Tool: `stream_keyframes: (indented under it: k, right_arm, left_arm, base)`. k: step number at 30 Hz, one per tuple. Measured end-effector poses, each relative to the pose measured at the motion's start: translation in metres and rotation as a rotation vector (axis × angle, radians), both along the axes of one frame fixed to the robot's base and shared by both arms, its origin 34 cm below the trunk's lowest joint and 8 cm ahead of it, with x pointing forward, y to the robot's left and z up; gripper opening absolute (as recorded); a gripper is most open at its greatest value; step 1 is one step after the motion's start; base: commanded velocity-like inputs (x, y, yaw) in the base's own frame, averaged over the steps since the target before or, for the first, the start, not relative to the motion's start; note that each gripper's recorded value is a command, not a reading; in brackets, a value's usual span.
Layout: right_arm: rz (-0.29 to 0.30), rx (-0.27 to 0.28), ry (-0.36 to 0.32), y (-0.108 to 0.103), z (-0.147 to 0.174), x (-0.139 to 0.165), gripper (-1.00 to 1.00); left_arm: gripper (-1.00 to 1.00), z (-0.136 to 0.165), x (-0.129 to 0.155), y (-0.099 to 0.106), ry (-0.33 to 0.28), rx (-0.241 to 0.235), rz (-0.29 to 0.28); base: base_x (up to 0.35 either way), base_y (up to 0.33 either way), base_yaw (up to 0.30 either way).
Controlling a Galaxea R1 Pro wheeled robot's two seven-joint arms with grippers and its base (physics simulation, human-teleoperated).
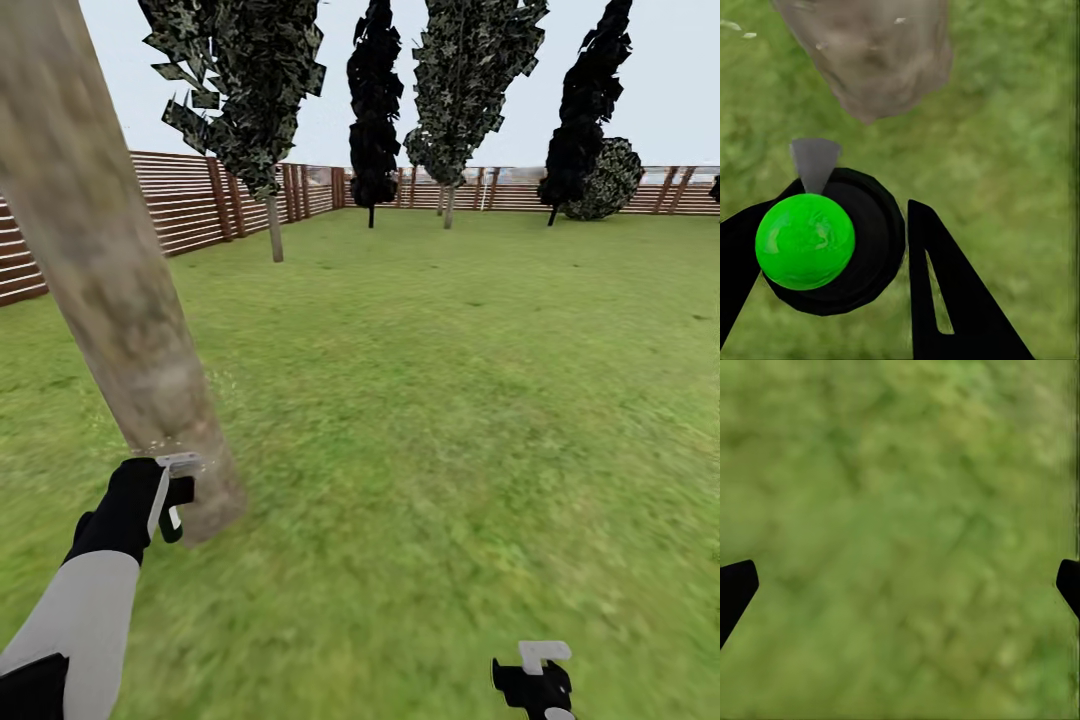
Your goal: In the garden, pick up the pesticide atomizer on the floor and spray pesticide onto both trees until each tree trunk is fully covered.
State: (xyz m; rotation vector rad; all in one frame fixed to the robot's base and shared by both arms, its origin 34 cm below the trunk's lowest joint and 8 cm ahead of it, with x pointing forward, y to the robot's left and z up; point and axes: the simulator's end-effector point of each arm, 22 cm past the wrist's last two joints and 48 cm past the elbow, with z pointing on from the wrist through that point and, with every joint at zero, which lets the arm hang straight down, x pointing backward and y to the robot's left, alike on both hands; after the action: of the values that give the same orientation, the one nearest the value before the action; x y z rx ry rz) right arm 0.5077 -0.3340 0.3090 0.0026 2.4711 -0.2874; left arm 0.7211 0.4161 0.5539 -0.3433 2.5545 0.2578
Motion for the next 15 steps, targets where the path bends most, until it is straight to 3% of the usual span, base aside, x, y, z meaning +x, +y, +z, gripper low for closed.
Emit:
stream_keyframes:
  k: [11,15]
  right_arm:
    - [0.000,0.001,0.000,0.0002,0.0001,0.0000,1.00]
    - [0.001,0.000,0.000,0.0003,0.0001,0.0001,1.00]
  left_arm:
    - [-1.00,0.0025,0.0029,-0.0034,-0.005,-0.002,-0.003]
    - [-1.00,0.0033,0.0040,-0.0054,-0.007,-0.004,-0.004]
  base:
    - [0.064,-0.276,0.000]
    - [0.154,-0.264,0.131]
